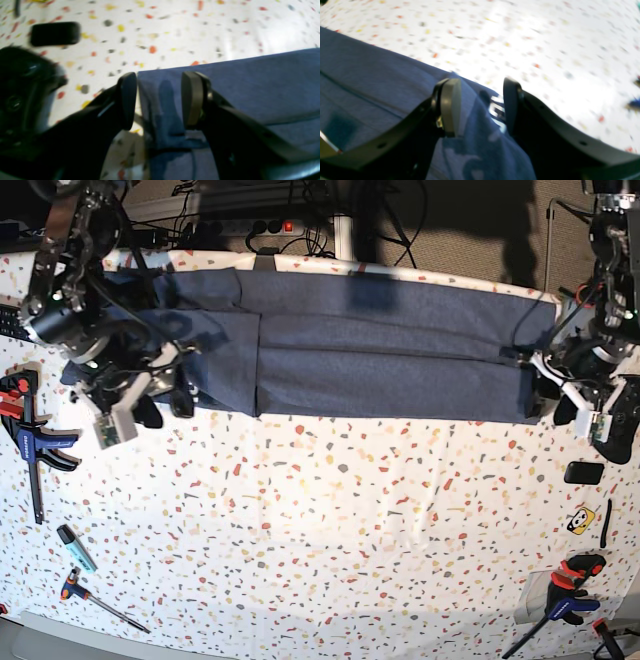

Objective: Fold the T-shirt properly
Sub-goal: 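Release the folded end and reposition the left gripper on the strip's other end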

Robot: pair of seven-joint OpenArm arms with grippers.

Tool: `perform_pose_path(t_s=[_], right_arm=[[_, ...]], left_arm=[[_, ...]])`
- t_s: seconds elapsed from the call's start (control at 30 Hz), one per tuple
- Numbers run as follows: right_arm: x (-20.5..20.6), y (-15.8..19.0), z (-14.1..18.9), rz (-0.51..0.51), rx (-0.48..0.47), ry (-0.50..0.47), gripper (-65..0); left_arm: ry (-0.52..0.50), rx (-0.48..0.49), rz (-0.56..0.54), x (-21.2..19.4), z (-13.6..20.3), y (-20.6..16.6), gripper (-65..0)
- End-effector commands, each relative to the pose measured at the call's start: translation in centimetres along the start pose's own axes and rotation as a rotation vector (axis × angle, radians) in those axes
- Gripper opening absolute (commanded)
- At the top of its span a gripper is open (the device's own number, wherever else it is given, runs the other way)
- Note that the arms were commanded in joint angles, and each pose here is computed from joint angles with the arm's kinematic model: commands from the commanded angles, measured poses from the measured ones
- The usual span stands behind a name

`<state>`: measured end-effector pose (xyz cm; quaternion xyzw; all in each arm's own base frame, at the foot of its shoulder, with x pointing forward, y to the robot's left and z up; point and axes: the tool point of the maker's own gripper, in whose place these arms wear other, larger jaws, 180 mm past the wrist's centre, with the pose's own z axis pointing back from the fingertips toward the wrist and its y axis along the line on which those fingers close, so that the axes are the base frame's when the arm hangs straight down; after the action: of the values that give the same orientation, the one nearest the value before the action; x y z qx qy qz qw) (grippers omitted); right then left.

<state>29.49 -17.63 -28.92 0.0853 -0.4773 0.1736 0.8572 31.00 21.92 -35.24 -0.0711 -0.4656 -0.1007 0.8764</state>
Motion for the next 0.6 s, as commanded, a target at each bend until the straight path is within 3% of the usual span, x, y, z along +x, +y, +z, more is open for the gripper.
perform_pose_path(t_s=[0.0, 0.33, 0.57], right_arm=[[1.7, -0.3, 0.5, 0.001, 0.005, -0.062, -37.2], [1.5, -1.9, 1.6, -0.048, -0.025, -0.062, -37.2], [1.5, -1.9, 1.6, -0.047, -0.025, -0.063, -37.2]], left_arm=[[-0.028, 0.0, 0.005, 0.7, 0.1, 0.3, -36.8], [0.083, -0.022, 0.2, -5.3, -0.9, 1.3, -36.8], [0.104, -0.253, 0.288, -6.0, -0.5, -2.6, -36.9]])
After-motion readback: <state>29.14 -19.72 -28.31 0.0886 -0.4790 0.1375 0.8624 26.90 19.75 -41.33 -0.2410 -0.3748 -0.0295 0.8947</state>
